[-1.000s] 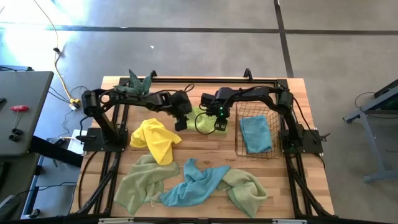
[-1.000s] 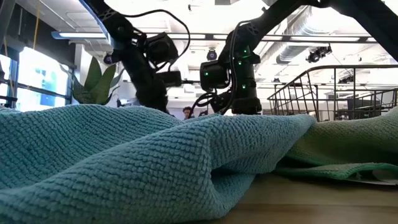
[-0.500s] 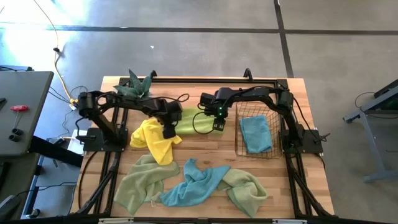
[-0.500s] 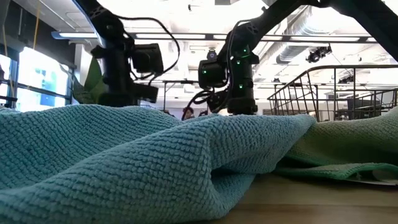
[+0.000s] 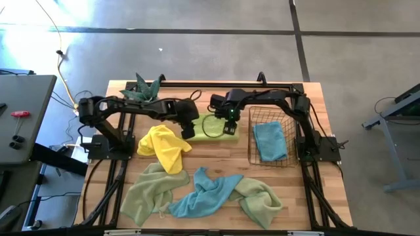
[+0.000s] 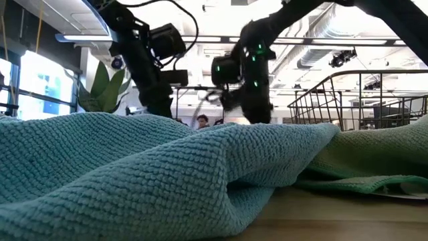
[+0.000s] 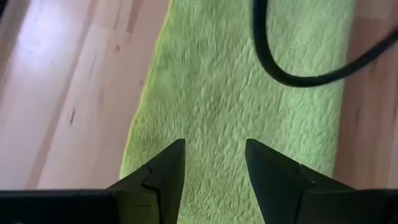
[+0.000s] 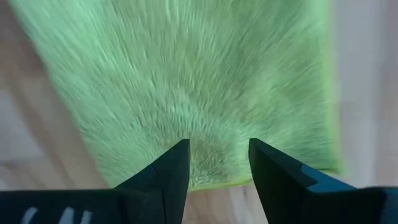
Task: Fold microfiber towels
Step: Fold the light green microfiber cloth
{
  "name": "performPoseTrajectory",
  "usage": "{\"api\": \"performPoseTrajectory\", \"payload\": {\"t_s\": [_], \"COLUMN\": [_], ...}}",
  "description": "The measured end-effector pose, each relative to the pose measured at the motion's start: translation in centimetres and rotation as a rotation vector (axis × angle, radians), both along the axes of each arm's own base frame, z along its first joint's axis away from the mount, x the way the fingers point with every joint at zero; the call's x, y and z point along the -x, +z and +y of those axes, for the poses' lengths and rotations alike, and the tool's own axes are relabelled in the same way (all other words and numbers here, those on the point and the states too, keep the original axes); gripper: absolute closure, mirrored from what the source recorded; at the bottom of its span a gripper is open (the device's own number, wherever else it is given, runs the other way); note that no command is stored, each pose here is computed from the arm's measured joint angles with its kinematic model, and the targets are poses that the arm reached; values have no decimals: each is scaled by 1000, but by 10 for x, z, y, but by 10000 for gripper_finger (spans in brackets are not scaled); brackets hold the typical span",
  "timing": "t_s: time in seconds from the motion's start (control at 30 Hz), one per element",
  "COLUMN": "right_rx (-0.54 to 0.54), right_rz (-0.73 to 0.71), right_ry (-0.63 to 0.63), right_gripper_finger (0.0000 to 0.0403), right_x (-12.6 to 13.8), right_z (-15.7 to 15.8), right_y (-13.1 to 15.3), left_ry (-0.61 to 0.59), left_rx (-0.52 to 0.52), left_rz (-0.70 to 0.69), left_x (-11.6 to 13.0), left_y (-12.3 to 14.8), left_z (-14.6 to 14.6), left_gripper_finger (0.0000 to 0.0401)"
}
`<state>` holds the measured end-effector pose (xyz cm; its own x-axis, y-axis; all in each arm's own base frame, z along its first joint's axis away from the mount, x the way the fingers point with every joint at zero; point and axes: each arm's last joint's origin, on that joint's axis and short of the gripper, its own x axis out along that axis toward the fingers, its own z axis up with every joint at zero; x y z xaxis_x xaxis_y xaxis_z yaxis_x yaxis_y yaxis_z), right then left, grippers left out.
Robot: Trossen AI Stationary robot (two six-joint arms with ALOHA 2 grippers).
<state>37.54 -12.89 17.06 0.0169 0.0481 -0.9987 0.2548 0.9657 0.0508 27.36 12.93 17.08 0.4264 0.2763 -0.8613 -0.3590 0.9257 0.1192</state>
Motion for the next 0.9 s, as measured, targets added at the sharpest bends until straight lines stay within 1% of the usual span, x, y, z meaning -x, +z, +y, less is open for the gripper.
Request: {"api": "performPoseTrajectory", "payload": {"t_s": [0.13,0.23,0.3,0.37,0.47,0.57,0.63,0.7,0.8,0.9], "right_rx": [-6,7,11,21,71,77,75,75,80,80], "right_rz": [19,-20,-39,-47,-47,-22,-13,-15,-34,-32], "right_ry": [-77,-102,-108,-105,-91,-84,-86,-84,-85,-90], "right_gripper_finger": [245,245,245,245,245,245,245,245,245,245], "right_x": [4,5,4,2,-5,-8,-9,-10,-12,-11], "right_z": [1,5,8,10,13,15,15,15,14,12], "right_y": [19,33,37,35,28,18,14,12,12,12], "left_ry": [-5,-6,-2,5,24,85,123,99,0,-12], "left_rx": [41,65,88,105,129,175,199,179,115,102], "left_rz": [-13,-25,-5,20,8,-26,-19,-36,-57,-15], "left_x": [2,6,11,15,17,18,20,20,15,17], "left_y": [-9,-16,-21,-25,-22,-15,-15,-17,-22,-33], "left_z": [4,4,3,2,0,-1,-2,-2,-6,-9], "left_gripper_finger": [243,243,243,243,243,243,243,243,243,243]}}
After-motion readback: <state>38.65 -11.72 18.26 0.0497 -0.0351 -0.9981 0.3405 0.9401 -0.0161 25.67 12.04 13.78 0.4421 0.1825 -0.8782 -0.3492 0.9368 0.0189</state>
